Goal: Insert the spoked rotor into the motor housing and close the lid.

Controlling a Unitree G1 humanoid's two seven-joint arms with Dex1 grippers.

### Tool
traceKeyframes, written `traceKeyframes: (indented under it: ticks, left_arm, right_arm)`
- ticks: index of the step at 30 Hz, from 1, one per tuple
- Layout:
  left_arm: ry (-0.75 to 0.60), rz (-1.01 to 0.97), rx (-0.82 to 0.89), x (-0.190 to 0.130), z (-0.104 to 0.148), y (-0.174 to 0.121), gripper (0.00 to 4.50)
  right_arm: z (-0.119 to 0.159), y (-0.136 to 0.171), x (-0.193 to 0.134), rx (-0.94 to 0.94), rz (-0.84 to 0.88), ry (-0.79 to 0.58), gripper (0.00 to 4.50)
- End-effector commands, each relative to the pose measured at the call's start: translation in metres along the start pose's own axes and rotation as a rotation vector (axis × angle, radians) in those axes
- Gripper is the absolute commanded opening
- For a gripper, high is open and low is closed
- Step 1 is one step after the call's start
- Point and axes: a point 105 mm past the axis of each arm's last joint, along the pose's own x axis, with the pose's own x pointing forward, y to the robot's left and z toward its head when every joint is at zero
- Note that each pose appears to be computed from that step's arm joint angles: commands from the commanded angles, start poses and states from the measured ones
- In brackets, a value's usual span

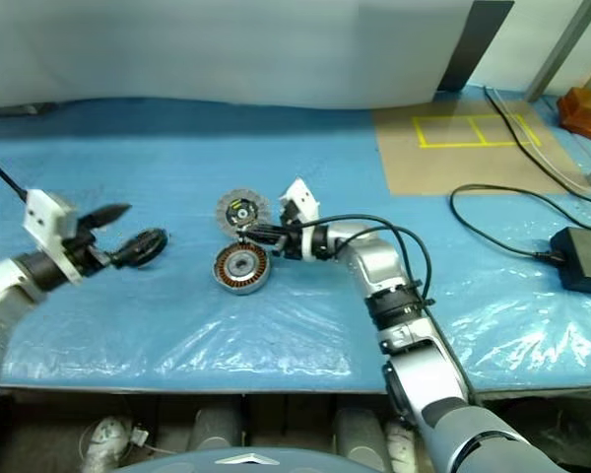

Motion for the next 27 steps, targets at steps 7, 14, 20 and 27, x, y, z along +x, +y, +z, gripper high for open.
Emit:
traceKeyframes:
  ticks: [7, 14, 20, 27]
  left_arm:
    - [0.222, -0.140, 0.266, 0.024, -0.014, 0.037, 4.50]
    - [0.354, -0.213, 0.289, 0.028, -0.027, 0.063, 4.50]
    - [0.430, -0.186, 0.287, 0.033, -0.040, 0.080, 4.50]
    - [0.459, -0.234, 0.269, 0.043, -0.062, 0.070, 4.50]
  right_arm:
    - [0.018, 0.005, -0.015, -0.134, -0.011, -0.010, 0.01]
    - [0.014, -0.003, -0.028, -0.115, -0.086, -0.003, 0.01]
    - [0.009, -0.006, -0.036, -0.108, -0.147, 0.001, 0.01]
    - [0.006, -0.010, -0.044, -0.102, -0.190, 0.010, 0.01]
